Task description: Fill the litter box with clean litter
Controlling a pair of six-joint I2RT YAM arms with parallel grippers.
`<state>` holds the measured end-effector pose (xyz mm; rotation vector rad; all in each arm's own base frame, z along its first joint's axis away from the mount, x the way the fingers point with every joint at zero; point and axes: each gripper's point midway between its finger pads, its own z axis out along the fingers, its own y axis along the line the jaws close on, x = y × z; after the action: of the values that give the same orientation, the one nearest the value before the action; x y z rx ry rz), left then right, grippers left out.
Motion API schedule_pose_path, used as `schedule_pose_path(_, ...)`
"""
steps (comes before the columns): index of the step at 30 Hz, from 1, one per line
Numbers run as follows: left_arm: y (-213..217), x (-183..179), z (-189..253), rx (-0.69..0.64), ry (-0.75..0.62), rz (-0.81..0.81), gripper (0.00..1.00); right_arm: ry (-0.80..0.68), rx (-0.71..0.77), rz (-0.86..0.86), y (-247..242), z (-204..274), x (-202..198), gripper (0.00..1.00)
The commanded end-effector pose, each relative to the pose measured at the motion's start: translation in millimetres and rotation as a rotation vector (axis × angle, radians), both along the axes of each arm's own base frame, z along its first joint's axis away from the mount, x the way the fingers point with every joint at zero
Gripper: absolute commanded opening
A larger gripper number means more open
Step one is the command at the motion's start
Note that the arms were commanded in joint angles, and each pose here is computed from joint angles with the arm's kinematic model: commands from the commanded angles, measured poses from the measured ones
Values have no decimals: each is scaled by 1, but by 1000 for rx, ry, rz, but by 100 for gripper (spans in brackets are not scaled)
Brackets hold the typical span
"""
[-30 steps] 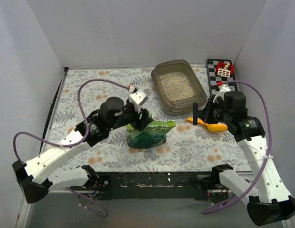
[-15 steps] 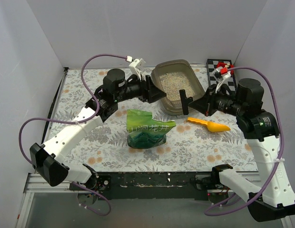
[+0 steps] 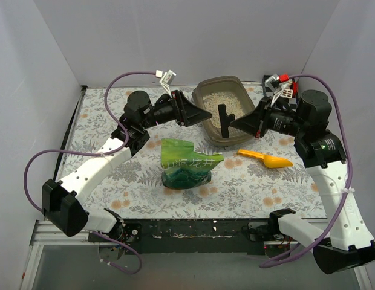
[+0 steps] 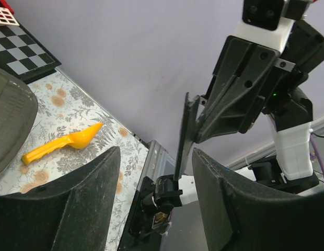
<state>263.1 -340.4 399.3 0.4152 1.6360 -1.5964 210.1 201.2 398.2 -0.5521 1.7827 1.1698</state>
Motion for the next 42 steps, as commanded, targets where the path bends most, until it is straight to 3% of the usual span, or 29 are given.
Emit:
schedule_pose_path(1, 4, -7, 15, -52, -34, -16, 57, -27, 73, 46, 13, 16, 6, 1)
schedule_pose_path(16, 16, -7, 23, -67, -71, 42, 54, 24, 66, 65, 51, 5, 15, 1)
schedule_pose_path(18, 18, -6, 22, -61, -75, 48, 49, 27, 75, 61, 52, 5, 17, 1)
schedule_pose_path(24, 23, -11, 25, -85, -89, 42, 16, 37, 78, 64, 56, 4, 16, 1)
schedule_pose_path(34, 25, -23, 37, -147, -137, -4, 0, 62, 62, 114, 61, -3, 7, 1)
schedule_pose_path(35, 25, -24, 38, -146, -138, -8, 0, 58, 55, 108, 59, -2, 7, 10)
schedule_pose_path(37, 26, -26, 38, -143, -140, -14, 0, 34, 38, 104, 56, 3, 4, 41)
schedule_pose_path(38, 26, -26, 38, -135, -144, -13, 0, 20, 23, 94, 52, 7, 3, 51)
schedule_pose_path(39, 26, -27, 38, -127, -147, -14, 0, 1, 7, 81, 49, 11, 3, 58)
schedule_pose_path(42, 30, -31, 40, -108, -159, -8, 0, -56, -28, 63, 38, 25, -6, 63)
